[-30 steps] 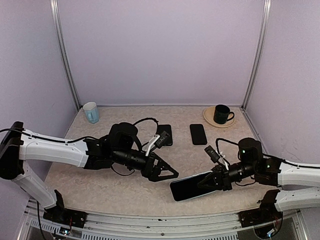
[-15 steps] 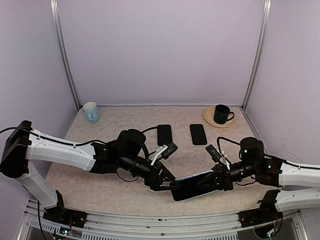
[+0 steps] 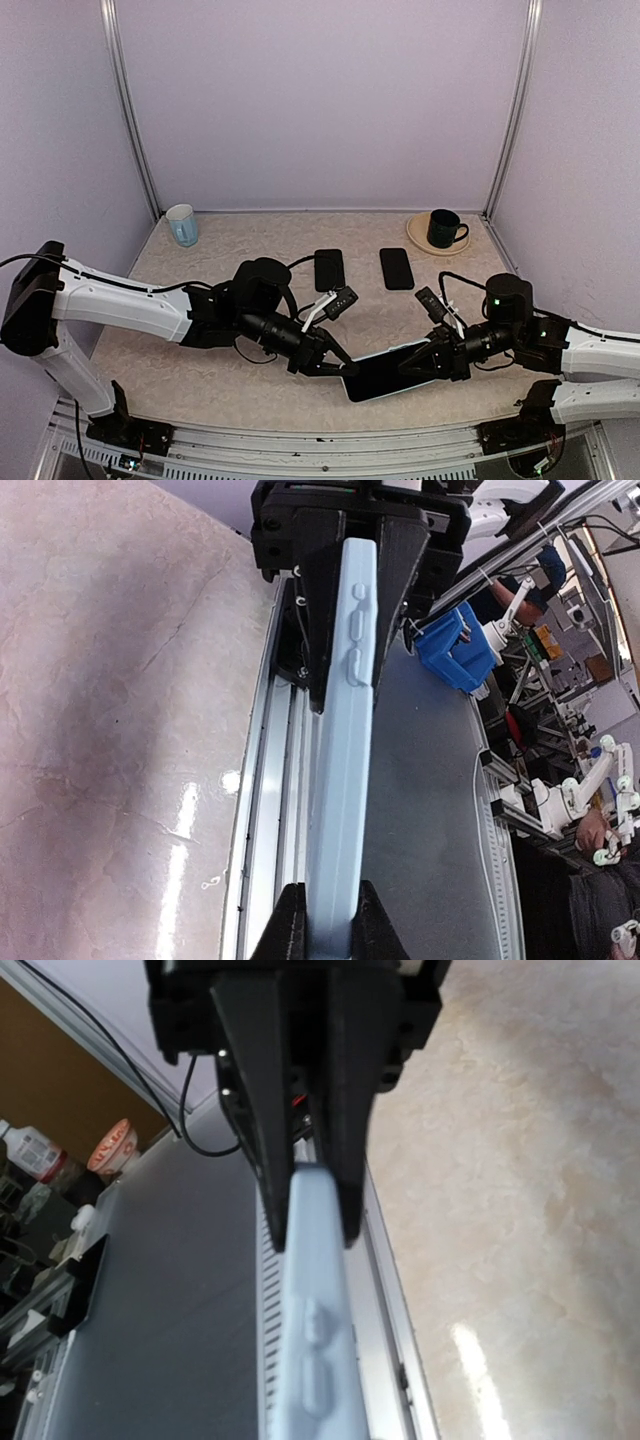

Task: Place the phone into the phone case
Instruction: Press the phone with the phone case.

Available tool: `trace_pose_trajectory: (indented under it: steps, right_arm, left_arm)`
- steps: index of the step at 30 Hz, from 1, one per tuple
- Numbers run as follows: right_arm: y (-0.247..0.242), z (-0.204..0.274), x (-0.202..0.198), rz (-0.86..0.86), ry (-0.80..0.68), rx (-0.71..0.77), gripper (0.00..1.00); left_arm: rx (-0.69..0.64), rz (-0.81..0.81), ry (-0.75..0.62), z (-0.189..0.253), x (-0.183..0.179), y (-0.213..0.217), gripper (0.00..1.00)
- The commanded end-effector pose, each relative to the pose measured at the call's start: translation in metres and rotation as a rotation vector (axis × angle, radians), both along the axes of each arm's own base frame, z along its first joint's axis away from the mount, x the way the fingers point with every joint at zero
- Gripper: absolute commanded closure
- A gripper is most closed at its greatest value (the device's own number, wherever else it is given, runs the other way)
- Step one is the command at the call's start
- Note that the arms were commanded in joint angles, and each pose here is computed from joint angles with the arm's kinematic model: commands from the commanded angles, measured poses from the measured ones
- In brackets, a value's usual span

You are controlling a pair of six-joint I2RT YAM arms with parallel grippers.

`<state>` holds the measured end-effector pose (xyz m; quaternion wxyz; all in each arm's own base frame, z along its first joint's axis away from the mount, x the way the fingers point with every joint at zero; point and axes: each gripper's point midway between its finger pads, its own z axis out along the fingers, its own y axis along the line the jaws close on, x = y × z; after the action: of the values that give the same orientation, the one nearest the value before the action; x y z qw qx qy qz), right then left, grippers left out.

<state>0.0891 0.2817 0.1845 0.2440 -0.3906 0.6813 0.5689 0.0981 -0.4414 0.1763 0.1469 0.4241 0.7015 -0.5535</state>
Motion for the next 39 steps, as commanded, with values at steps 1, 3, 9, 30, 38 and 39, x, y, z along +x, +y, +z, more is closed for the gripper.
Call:
trace_pose_trajectory:
  steps: [1, 3, 9, 30, 38, 39]
  right_arm:
    - [0.004, 0.024, 0.002, 0.007, -0.084, 0.072, 1.00]
    - [0.005, 0.024, 0.004, -0.006, -0.087, 0.066, 1.00]
    - [0.005, 0.025, 0.012, -0.045, -0.098, 0.055, 1.00]
    - [0.002, 0.070, 0.024, -0.149, -0.147, 0.212, 1.00]
    - [0.002, 0.072, 0.026, -0.165, -0.138, 0.236, 1.00]
    - [0.002, 0.071, 0.026, -0.166, -0.137, 0.232, 1.00]
  left_arm:
    - [-0.022, 0.025, -0.009, 0.007, 0.006, -0.007, 0.99]
    - [-0.011, 0.053, -0.014, 0.007, 0.011, -0.008, 1.00]
    - [-0.011, 0.093, -0.018, 0.010, 0.017, -0.008, 0.76]
    - [-0.084, 0.103, 0.028, 0.017, 0.013, -0.001, 0.21]
    - [-0.100, 0.082, 0.032, 0.020, 0.008, -0.001, 0.40]
    - [-0.102, 0.082, 0.031, 0.020, 0.008, -0.001, 0.45]
